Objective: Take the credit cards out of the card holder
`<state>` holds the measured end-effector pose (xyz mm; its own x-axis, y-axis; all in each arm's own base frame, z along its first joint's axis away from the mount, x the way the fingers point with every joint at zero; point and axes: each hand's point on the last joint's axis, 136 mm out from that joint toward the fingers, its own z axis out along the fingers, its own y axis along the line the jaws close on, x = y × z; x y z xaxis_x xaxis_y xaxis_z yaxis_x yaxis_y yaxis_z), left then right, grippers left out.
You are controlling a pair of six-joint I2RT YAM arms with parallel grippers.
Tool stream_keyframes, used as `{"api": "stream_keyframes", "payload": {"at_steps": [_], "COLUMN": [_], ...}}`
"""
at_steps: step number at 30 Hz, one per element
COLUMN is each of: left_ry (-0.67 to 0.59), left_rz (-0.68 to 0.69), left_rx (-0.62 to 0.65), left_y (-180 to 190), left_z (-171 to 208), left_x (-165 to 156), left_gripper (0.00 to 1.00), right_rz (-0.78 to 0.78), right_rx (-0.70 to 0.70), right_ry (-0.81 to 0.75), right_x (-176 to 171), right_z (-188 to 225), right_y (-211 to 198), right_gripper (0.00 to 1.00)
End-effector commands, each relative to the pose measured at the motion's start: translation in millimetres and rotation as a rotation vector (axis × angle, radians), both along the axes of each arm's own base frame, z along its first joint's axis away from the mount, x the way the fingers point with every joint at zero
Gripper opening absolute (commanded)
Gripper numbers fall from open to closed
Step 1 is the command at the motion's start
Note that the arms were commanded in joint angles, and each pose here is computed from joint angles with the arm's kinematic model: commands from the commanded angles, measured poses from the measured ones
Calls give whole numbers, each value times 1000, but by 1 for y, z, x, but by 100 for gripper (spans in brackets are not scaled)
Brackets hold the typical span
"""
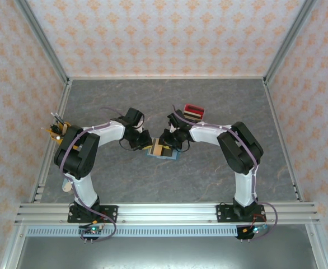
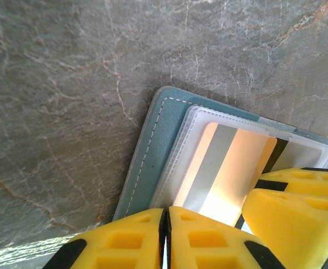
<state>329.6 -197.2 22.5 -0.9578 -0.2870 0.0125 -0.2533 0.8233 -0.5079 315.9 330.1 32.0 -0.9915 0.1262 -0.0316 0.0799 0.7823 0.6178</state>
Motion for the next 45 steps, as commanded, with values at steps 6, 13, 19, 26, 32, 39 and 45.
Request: {"api": "stream_keyframes", "payload": {"at_steps": [6,13,19,26,32,39,45], "left_ry": [72,90,103,125,141,135,117], "left_rz": [25,47,72,69,64,68,78], "left_rx": [115,145,161,140,132,131,113], "left_y": [25,32,38,35,33,35,36], "left_z": [-27,-32,-36,-42,-47,-44,-36], "left_x": [-18,-22,-24,-27,-30,-27,-23], "left_gripper": [13,12,11,12,11,11,13], "right_rz": [38,-33,-64,8,55,58,34], "right_rx": [64,-72,-231,-52,12,69,106], "right_ry": [11,49,82,126,91,49,22], "right_x": [-8,-8,-12,-19,-17,-13,-8], "right_z": [-6,-20,-43,-47,-35,-20,-8], "right_y": [11,-11,-37,-5,5,11,13], "right_gripper": [22,20,28,27,25,15,0]}}
